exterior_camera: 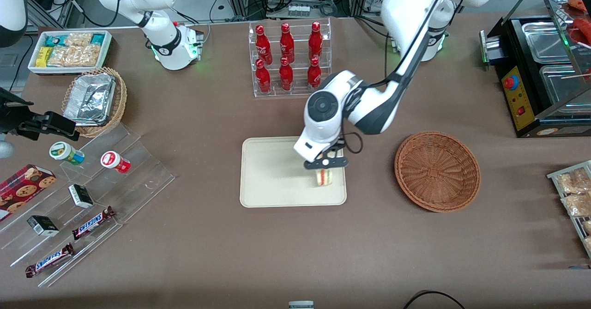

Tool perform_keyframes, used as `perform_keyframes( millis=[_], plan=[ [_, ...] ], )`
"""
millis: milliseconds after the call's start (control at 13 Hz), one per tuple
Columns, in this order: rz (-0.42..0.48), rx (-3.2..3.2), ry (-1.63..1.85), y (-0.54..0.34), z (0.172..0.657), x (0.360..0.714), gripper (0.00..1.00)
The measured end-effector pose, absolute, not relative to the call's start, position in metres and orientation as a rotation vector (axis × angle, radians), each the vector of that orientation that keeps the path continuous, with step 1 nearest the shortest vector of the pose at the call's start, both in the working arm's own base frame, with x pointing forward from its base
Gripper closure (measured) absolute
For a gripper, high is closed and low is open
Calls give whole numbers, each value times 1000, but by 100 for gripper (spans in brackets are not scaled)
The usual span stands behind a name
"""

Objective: Place sandwich from basket to tray
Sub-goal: 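Lift the sandwich and carry it over the cream tray, then lower the sandwich onto the tray and open the left gripper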

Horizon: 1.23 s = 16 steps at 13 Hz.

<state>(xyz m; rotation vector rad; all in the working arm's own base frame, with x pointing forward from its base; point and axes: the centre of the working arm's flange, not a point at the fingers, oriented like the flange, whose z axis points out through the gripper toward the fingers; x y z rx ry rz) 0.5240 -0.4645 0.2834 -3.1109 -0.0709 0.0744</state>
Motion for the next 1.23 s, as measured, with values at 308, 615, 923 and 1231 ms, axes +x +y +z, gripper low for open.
perform_keyframes(
  millis=[308,615,923,1231],
  plan=[
    [92,-3107,34,-481,248,516,84],
    [100,-3101,107,-479,239,518,84],
    [94,-3104,110,-479,233,519,56],
    [71,-3116,107,-481,240,524,15]
  ],
)
